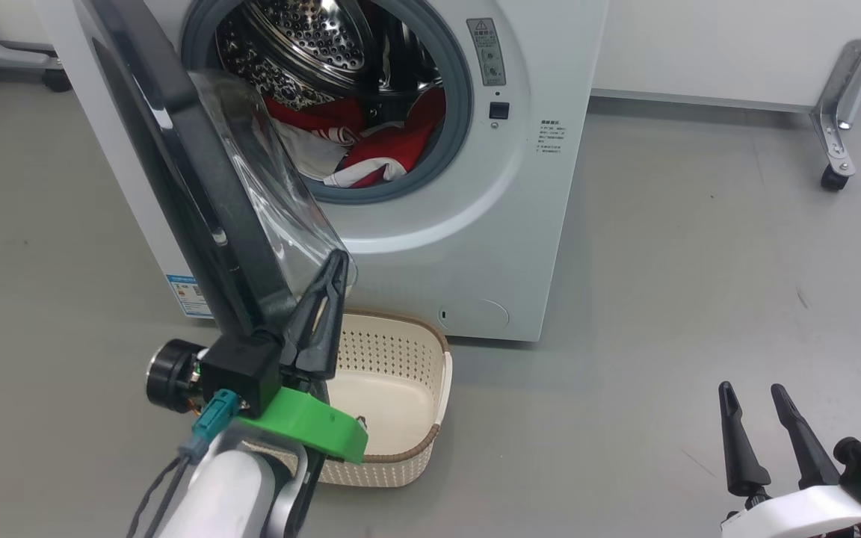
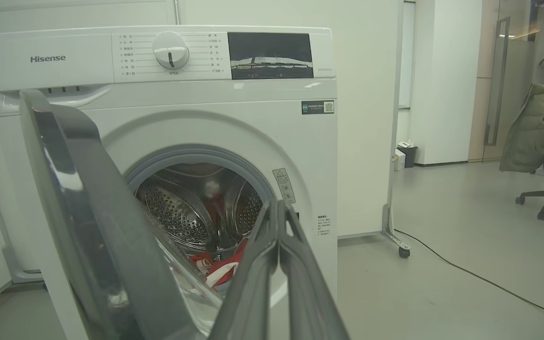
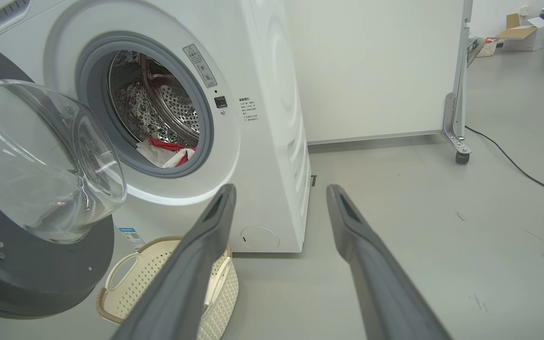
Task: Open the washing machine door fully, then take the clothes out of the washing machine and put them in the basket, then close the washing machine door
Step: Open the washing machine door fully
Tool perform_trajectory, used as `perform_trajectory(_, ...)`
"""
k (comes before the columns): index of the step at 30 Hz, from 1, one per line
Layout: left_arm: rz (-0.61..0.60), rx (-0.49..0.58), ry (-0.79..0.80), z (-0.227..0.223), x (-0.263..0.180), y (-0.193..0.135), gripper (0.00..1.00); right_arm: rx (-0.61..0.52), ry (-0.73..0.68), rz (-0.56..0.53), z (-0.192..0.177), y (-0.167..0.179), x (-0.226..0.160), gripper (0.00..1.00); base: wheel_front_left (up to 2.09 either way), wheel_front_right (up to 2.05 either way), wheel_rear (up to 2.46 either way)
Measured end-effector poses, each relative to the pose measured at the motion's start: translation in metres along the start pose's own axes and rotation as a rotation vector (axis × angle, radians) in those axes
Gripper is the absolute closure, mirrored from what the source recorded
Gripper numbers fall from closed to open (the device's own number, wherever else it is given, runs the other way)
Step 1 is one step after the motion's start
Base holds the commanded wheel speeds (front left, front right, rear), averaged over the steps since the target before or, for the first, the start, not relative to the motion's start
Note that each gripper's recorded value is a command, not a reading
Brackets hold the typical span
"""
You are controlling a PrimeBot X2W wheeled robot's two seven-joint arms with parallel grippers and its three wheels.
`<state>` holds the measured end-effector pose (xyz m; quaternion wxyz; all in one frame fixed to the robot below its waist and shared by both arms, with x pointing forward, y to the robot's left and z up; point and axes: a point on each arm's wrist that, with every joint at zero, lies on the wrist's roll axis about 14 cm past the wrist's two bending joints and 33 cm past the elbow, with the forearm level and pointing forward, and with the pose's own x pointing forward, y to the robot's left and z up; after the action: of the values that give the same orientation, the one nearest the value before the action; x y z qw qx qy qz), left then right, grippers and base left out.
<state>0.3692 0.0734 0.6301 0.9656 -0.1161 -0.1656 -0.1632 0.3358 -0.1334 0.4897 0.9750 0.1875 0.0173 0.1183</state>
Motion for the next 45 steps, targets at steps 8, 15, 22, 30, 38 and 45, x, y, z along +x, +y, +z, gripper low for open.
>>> perform_trajectory(8,0.002,-0.076,0.213,-0.059,-0.021,-0.008,1.00,-0.005,-0.005,-0.021,0.001,-0.005,-0.002,0.00,0.00,0.00,0.00)
perform_trajectory(15,0.061,-0.106,0.319,-0.090,-0.032,0.002,1.00,-0.001,-0.003,-0.026,-0.002,-0.006,-0.007,0.00,0.00,0.00,0.00)
perform_trajectory(22,0.087,-0.106,0.388,-0.111,-0.035,0.007,1.00,0.002,-0.008,-0.066,-0.001,-0.018,-0.014,0.00,0.00,0.00,0.00)
perform_trajectory(30,0.125,-0.110,0.423,-0.122,-0.039,0.017,1.00,0.009,-0.018,-0.095,0.001,-0.025,-0.016,0.00,0.00,0.00,0.00)
perform_trajectory(38,0.153,-0.103,0.423,-0.122,-0.044,0.025,1.00,0.011,-0.022,-0.089,0.002,-0.023,-0.011,0.00,0.00,0.00,0.00)
perform_trajectory(45,0.188,-0.113,0.414,-0.120,-0.050,0.033,1.00,0.008,-0.012,-0.058,0.000,-0.015,-0.004,0.00,0.00,0.00,0.00)
